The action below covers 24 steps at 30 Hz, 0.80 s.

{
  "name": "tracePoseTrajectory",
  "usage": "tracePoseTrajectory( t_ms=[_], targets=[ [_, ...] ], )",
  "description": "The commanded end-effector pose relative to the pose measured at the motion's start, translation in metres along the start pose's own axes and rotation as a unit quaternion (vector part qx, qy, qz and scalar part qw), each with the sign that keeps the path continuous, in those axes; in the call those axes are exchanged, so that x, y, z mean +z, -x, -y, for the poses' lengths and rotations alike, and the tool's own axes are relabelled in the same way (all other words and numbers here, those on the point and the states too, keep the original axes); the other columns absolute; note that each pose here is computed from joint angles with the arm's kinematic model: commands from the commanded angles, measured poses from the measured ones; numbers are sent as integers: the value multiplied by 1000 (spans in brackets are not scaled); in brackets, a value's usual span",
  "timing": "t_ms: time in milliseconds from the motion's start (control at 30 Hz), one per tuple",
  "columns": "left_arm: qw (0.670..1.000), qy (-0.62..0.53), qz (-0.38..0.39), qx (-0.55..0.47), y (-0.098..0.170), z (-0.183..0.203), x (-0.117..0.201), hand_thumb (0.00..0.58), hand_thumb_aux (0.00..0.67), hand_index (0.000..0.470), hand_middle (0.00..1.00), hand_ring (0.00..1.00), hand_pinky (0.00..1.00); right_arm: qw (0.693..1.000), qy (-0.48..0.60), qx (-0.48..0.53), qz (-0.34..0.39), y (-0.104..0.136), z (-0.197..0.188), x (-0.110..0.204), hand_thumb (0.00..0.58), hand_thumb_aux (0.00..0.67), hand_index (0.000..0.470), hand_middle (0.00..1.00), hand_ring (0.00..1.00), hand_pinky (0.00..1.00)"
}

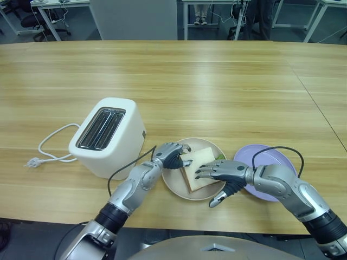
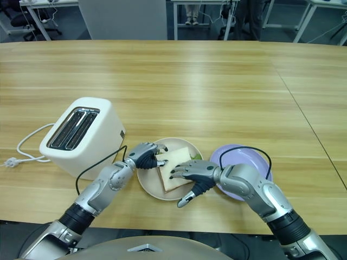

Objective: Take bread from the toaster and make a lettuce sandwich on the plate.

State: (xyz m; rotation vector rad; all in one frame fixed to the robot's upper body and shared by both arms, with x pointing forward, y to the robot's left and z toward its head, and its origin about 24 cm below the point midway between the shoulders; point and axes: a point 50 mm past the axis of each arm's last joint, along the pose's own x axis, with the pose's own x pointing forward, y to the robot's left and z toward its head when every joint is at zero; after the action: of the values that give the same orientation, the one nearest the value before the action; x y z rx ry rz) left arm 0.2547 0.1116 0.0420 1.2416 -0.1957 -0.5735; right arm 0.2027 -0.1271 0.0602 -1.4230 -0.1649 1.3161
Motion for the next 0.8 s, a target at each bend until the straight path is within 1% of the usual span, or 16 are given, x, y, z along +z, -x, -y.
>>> tracePoseTrajectory(
  t_ms=[33,133,200,300,367,400,433,467,500,567,600,700,733,800],
  targets=[
    [993,-33,-4,111,4,-45,2,0,0,0,0,0,0,987,-44,151,-11,-11,-47,-3,0,0,0,0,0,0],
    [980,-53,-17,193,17,-75,-1,0,0,0,0,0,0,988,-51,147,-4,-12,-47,0,0,0,0,0,0,0],
    [967,-39,-26,251,32,-93,-4,0,0,0,0,0,0,990,-56,130,2,-14,-45,1,0,0,0,0,0,0],
    [954,-19,-36,296,49,-106,-6,0,0,0,0,0,0,994,-61,89,11,-15,-37,2,0,0,0,0,0,0],
    [947,18,-38,318,60,-111,-7,0,0,0,0,0,0,997,-75,20,23,-16,-22,3,0,0,0,0,0,0],
    [942,53,-31,331,68,-113,-5,0,0,0,0,0,0,993,-99,-55,28,-15,-5,0,0,0,0,0,0,0],
    [938,77,-26,338,73,-114,-3,0,0,0,0,0,0,987,-116,-105,30,-12,5,-2,0,0,0,0,0,0],
    [933,106,-16,344,78,-115,0,0,0,0,0,0,0,976,-140,-162,32,-9,17,-5,530,473,325,0,0,0],
    [929,140,-1,344,83,-115,3,0,0,0,0,0,0,960,-174,-218,37,-2,28,-9,580,670,460,0,0,0],
    [920,189,24,342,90,-115,10,0,0,0,0,0,0,932,-222,-283,48,9,38,-13,580,670,460,0,0,0],
    [915,217,38,339,94,-114,13,580,670,460,0,0,0,916,-246,-311,53,15,41,-15,580,670,460,0,0,0],
    [910,253,75,321,103,-112,22,580,670,460,0,0,0,881,-306,-350,85,28,44,-15,580,670,460,0,0,0],
    [910,260,87,312,105,-111,25,580,670,460,0,0,0,873,-325,-350,98,32,43,-13,580,670,460,0,0,0],
    [910,277,108,288,109,-108,30,580,670,460,0,0,0,866,-345,-340,121,38,40,-8,580,670,460,0,0,0]
  ],
)
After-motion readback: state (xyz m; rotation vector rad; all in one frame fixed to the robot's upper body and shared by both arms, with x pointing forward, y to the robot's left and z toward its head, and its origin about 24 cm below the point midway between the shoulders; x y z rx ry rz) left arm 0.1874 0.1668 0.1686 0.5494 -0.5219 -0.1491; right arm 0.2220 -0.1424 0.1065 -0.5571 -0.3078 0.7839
